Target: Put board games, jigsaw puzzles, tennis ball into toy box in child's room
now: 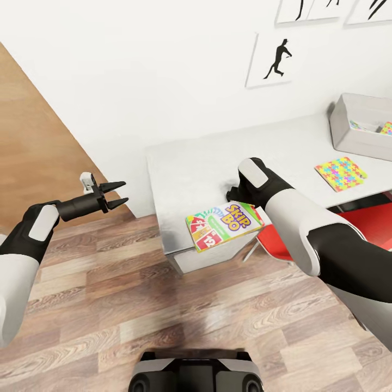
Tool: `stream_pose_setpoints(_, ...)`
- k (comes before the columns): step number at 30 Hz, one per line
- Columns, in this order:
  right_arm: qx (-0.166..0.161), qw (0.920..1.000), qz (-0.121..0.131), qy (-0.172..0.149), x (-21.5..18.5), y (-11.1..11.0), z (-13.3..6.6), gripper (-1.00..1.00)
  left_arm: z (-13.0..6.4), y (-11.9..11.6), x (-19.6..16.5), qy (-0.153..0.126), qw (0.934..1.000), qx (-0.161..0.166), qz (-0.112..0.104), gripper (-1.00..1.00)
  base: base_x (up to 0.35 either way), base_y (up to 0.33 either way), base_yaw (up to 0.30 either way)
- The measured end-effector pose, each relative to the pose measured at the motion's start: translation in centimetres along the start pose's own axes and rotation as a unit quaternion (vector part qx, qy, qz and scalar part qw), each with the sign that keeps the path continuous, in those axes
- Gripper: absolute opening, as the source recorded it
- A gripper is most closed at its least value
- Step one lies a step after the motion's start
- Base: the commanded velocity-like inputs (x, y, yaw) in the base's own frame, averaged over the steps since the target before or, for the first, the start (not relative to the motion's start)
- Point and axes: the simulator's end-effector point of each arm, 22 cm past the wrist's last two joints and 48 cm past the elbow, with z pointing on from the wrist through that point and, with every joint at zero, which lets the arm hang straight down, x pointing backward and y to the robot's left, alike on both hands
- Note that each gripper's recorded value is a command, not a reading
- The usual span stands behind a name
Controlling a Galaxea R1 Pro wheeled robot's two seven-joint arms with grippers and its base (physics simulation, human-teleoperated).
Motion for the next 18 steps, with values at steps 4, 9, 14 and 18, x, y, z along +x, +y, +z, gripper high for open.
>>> stream_pose_setpoints(4,-0.001,1.0,0.0,0.0,0.03,0.08,-0.01,1.0,-0.02,0.03,-0.01,0.0,1.0,0.0,0.0,1.0,-0.051,0.07,0.0)
stream_pose_setpoints(9,0.0,1.0,-0.001,0.0,0.04,0.09,-0.02,1.0,-0.01,0.01,-0.01,0.0,1.0,0.0,0.0,1.0,-0.014,0.061,0.0)
stream_pose_setpoints(14,-0.001,1.0,-0.001,0.0,0.07,0.17,-0.03,1.0,-0.04,0.02,-0.03,-0.001,1.0,0.0,0.0,1.0,-0.002,0.074,0.0)
stream_pose_setpoints(18,-0.001,1.0,-0.001,0.0,0.08,0.19,-0.04,1.0,-0.03,0.03,-0.01,0.0,1.0,0.0,0.0,1.0,0.0,0.068,0.0)
